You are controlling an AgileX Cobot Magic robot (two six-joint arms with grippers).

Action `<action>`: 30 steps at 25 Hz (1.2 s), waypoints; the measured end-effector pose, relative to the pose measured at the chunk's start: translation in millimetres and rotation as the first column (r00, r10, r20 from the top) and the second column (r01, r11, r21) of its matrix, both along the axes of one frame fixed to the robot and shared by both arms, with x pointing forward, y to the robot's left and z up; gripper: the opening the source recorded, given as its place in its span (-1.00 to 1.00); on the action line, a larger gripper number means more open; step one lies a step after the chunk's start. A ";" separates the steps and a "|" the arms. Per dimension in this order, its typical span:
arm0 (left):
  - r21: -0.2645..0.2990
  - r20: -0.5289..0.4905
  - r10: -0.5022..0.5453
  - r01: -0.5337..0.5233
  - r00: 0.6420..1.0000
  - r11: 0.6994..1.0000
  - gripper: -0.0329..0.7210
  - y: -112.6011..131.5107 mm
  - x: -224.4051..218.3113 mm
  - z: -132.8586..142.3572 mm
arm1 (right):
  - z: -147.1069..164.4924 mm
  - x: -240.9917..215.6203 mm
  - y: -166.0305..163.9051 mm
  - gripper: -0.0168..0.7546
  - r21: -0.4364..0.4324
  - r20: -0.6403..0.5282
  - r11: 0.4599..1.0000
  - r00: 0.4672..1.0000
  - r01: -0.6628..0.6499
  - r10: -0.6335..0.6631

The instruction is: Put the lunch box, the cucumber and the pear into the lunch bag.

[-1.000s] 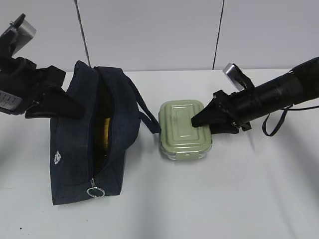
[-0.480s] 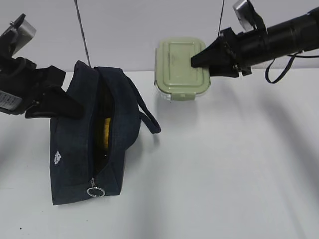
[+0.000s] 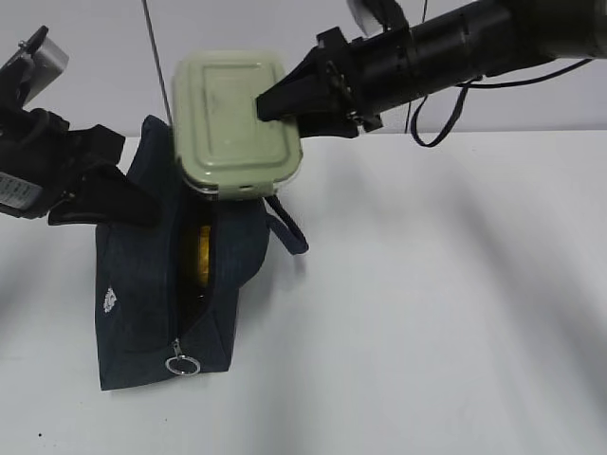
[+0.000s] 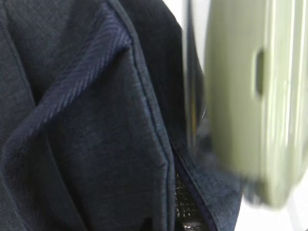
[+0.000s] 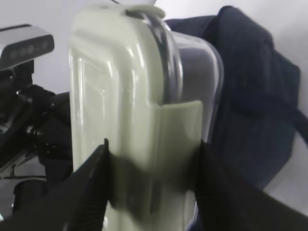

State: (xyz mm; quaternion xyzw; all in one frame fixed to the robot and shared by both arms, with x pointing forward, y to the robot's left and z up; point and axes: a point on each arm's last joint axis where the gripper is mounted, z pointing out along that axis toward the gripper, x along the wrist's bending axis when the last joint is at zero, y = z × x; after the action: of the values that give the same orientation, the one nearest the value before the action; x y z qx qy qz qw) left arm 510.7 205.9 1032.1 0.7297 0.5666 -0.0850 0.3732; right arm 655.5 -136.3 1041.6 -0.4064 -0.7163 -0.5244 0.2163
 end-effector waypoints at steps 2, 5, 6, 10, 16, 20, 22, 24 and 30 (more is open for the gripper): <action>0.000 0.001 0.001 -0.001 1.000 1.000 -0.91 0.0 0.1 0.0 | -1.2 -4.8 10.3 0.04 -0.014 0.000 0.999 0.999 -0.032 0.032; 0.000 0.001 0.001 -0.001 1.000 1.000 -0.91 0.1 0.2 0.0 | -6.8 -9.2 13.8 0.04 -0.079 -0.019 0.995 0.998 -0.062 0.060; 0.000 0.002 0.003 -0.003 1.000 1.000 -0.91 0.0 0.3 0.1 | -10.1 -9.7 12.2 0.04 -0.119 -0.031 0.991 0.998 -0.064 0.061; -0.007 0.001 0.005 -0.005 1.000 1.000 -0.91 -0.3 0.4 0.4 | -23.3 -11.2 4.1 0.04 -0.282 -0.070 0.957 0.996 -0.068 0.051; -0.007 0.001 0.005 -0.005 1.000 1.000 -0.91 -0.8 0.3 0.4 | -27.2 -10.9 1.6 0.04 -0.331 -0.139 0.943 0.990 -0.028 -0.019; -0.007 0.001 0.005 -0.005 1.000 1.000 -0.91 -0.8 0.3 0.4 | -27.8 -13.1 18.1 0.04 -0.350 -0.118 0.937 0.992 0.000 -0.044; -0.010 0.001 0.006 -0.006 1.000 1.000 -0.91 -1.0 0.3 0.6 | -28.1 -17.5 34.3 0.04 -0.356 -0.096 0.935 0.995 -0.001 -0.036; -0.013 0.000 0.007 -0.007 1.000 1.000 -0.91 -1.1 0.4 0.8 | -27.9 -21.5 49.3 0.04 -0.356 -0.068 0.934 0.997 0.005 -0.031; -0.029 0.002 0.020 -0.020 1.000 0.999 -0.91 -1.8 1.3 1.8 | -27.0 -32.0 82.1 0.05 -0.352 -0.003 0.936 1.000 0.020 -0.022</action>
State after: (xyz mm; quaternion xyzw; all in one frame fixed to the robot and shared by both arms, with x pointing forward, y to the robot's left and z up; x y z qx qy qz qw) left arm 511.9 204.1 1033.8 0.7187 0.5720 -0.0885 0.3853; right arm 623.5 -54.2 1014.6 -0.4480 -0.7935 -0.3885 0.1370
